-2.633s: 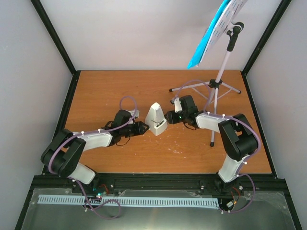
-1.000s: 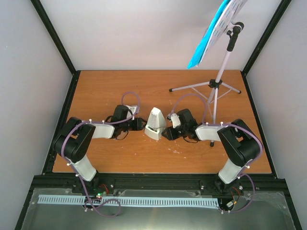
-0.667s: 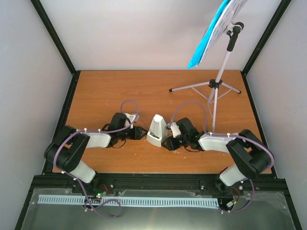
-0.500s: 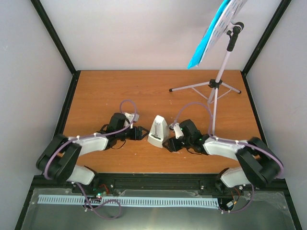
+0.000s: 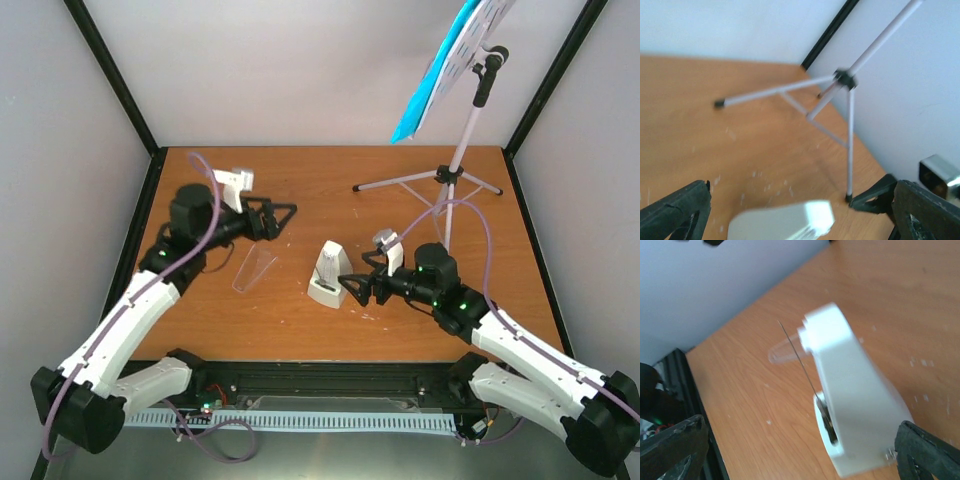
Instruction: Pack up the instrument practice props
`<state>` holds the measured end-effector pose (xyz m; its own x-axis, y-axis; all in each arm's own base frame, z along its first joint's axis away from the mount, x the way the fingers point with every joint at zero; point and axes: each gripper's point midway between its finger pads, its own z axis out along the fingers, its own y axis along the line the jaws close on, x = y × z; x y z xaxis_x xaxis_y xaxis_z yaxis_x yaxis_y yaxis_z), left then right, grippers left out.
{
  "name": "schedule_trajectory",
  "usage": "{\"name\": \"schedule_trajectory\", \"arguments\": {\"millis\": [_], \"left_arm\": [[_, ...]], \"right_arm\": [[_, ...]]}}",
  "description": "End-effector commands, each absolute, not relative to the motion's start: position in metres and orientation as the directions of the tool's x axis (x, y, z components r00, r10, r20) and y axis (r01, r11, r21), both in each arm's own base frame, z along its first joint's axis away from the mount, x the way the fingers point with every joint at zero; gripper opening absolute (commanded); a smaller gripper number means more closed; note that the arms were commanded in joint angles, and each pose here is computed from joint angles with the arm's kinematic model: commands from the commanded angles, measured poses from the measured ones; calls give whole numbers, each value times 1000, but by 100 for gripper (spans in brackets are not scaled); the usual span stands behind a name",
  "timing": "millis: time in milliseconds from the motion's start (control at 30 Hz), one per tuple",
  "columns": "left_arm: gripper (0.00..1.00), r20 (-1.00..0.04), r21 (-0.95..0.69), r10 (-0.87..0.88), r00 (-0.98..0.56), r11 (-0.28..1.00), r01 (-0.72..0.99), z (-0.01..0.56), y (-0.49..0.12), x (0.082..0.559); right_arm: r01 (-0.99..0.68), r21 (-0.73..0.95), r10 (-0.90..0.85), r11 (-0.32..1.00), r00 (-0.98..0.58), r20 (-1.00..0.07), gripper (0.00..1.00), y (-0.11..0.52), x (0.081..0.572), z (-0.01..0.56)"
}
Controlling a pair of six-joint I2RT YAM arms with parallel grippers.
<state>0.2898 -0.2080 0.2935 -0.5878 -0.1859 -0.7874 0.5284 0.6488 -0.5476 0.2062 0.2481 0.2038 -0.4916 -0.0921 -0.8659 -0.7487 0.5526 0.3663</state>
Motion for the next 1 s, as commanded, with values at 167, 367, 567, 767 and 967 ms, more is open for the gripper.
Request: {"name": "schedule_trajectory", "arguments": {"millis": [167,367,567,767,967], "left_arm": [[99,-876,-441,-188,-444,685,580,347,-143,321],[99,-920,-276,-161,-357,914,299,298,-83,350],[99,-933,-212,-114,-343,941,263,290,-73,350],[100,-932,-203,-100,-349,940,273,287,-74,349],[100,-929,-207,-101,-357,939,274,285,-75,348]], "right_arm": [[-872,92,-90,482,-153,-984,100,282,240,279],[-894,45,-115,446,-107,-988,100,308,264,262],[-910,28,-166,413,-105,-981,100,319,269,235],[-886,44,-210,461,-157,-965,100,315,278,205],[-858,71,-230,509,-215,-949,100,311,285,176]]}}
